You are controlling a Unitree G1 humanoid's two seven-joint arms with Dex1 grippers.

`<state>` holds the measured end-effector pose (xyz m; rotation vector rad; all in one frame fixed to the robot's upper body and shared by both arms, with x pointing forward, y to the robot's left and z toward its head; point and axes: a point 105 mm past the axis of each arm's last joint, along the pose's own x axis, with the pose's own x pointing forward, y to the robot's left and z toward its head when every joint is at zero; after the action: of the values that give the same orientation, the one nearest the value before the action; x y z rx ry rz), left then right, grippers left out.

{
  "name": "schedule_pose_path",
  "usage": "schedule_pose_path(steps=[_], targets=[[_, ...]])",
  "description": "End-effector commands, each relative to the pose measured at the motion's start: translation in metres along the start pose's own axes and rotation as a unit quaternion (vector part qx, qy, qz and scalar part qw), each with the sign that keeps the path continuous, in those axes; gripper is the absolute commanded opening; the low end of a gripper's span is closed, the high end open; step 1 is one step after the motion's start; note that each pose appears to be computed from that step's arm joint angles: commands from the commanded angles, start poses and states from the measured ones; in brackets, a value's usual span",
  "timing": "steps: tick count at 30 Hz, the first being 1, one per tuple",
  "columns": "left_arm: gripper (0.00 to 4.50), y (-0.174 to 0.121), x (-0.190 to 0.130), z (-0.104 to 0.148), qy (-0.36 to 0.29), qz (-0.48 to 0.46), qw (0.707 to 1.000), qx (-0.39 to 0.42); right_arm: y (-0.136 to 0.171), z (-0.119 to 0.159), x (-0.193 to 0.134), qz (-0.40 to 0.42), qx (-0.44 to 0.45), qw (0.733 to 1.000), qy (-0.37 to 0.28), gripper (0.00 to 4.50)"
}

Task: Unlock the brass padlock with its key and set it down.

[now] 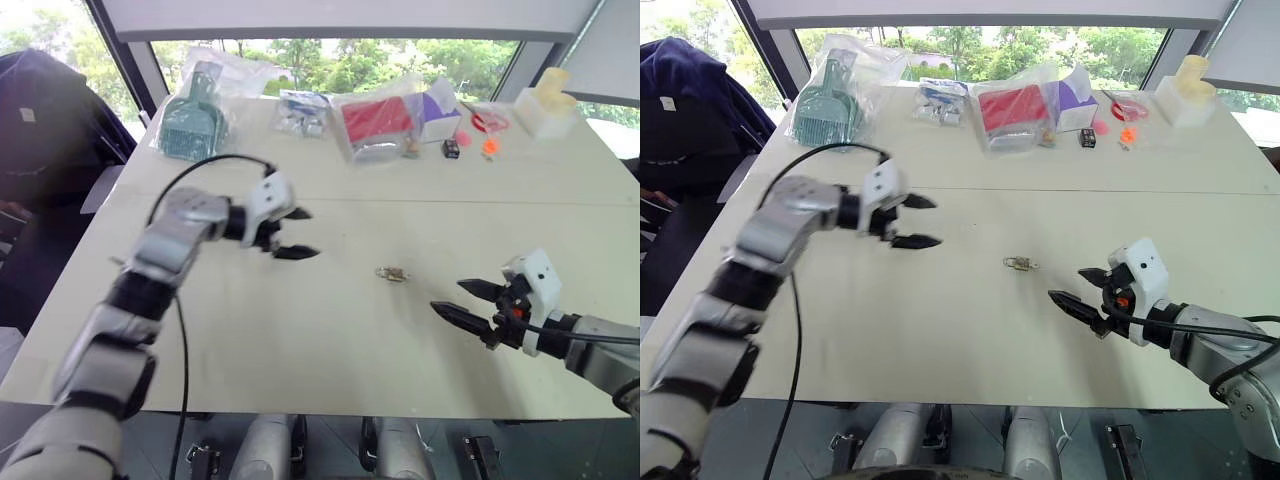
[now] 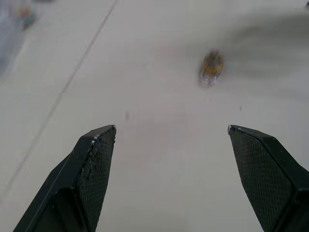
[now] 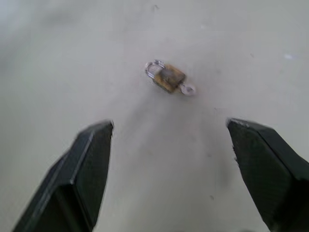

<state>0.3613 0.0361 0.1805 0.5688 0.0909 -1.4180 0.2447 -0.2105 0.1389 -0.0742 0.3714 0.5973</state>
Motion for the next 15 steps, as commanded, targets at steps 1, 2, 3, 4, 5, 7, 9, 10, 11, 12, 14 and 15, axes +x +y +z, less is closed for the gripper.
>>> schedule_pose_path(steps=[1,2,3,4,5,7,9,10,11,12,14,15], targets=[[3.85,-0.005,0.029,-0.006,0.02,-0.059,0.998,0.024,0.001,0.008,-0.003,-0.026,-0.019,0.999,-0.027,3.86],[3.85,-0.006,0.039,-0.007,0.023,-0.069,0.997,0.02,-0.001,0.007,-0.003,-0.043,-0.022,0.998,-0.031,3.86],[3.85,-0.008,0.051,-0.009,0.026,-0.079,0.996,0.015,-0.004,0.007,-0.002,-0.06,-0.02,0.997,-0.038,3.86],[3.85,-0.011,0.061,-0.011,0.029,-0.088,0.996,0.009,-0.006,0.008,-0.002,-0.073,-0.017,0.996,-0.047,3.86],[3.85,-0.013,0.069,-0.012,0.032,-0.094,0.995,0.004,-0.007,0.008,-0.001,-0.082,-0.013,0.995,-0.054,3.86],[3.85,-0.016,0.083,-0.012,0.035,-0.102,0.994,-0.002,-0.005,0.009,0.0,-0.087,-0.01,0.994,-0.064,3.86],[3.85,-0.019,0.092,-0.011,0.033,-0.107,0.994,-0.01,-0.002,0.009,0.0,-0.088,-0.008,0.994,-0.067,3.86],[3.85,-0.021,0.096,-0.011,0.032,-0.107,0.994,-0.013,-0.001,0.008,0.001,-0.09,-0.007,0.994,-0.068,3.86],[3.85,-0.022,0.1,-0.012,0.034,-0.106,0.994,-0.013,0.0,0.008,0.001,-0.093,-0.005,0.993,-0.069,3.86],[3.85,-0.023,0.104,-0.013,0.038,-0.103,0.994,-0.012,0.0,0.007,0.001,-0.096,-0.003,0.993,-0.07,3.86],[3.85,-0.025,0.11,-0.019,0.054,-0.095,0.994,-0.008,0.0,0.007,0.001,-0.1,-0.002,0.992,-0.072,3.86],[3.85,-0.026,0.112,-0.023,0.067,-0.091,0.994,-0.008,0.0,0.007,0.001,-0.101,-0.002,0.992,-0.073,3.86]])
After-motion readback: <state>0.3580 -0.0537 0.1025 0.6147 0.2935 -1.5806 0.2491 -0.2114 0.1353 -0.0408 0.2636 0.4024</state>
